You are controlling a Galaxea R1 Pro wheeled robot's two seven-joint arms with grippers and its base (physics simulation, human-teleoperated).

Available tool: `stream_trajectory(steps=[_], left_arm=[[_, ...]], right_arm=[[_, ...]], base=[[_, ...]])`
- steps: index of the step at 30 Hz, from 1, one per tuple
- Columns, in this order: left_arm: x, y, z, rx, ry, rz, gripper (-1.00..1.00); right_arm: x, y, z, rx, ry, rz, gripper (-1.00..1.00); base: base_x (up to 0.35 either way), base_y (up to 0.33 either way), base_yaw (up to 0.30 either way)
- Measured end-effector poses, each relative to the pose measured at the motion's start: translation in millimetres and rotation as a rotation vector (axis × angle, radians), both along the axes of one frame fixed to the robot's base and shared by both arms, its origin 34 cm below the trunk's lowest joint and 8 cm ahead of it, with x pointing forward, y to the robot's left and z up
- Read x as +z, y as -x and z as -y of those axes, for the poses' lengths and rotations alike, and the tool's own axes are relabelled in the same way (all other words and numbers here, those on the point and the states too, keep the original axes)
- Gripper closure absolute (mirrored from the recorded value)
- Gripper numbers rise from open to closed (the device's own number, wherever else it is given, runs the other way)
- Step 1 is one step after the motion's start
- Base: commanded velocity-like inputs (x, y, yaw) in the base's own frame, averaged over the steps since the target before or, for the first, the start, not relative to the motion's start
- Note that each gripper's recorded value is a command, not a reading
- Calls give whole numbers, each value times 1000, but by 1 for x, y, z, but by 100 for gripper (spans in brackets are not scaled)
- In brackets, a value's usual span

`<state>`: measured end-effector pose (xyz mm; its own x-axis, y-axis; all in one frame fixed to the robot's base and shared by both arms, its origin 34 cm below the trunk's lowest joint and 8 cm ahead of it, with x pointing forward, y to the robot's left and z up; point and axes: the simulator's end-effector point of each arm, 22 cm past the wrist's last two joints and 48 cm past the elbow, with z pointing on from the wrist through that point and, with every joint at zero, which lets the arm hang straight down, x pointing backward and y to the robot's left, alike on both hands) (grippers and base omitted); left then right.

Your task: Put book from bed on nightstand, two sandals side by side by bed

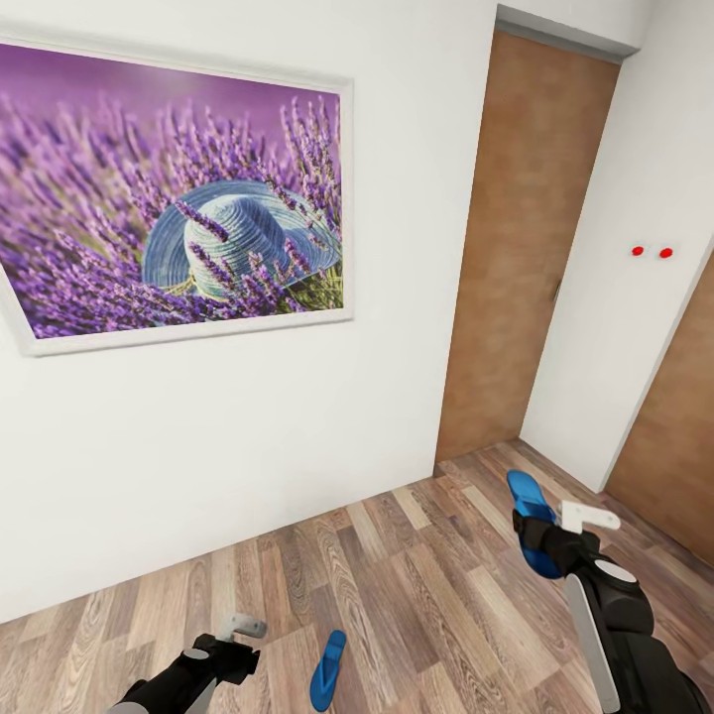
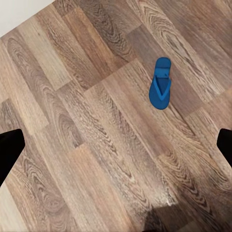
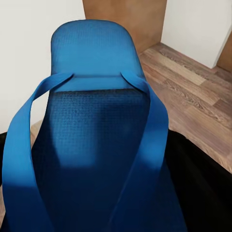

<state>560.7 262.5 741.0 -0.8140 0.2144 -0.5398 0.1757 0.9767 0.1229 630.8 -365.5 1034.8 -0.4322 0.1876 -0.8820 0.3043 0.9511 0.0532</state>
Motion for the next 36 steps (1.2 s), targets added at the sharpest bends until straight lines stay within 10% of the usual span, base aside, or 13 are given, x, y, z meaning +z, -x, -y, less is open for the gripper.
stream_trajectory(steps=[36], left_arm=[[0,0,1,-1,1,-1,-100]], right_arm=[[-19,3,-2,2,-10,-40,100]], base=[[0,0,0]])
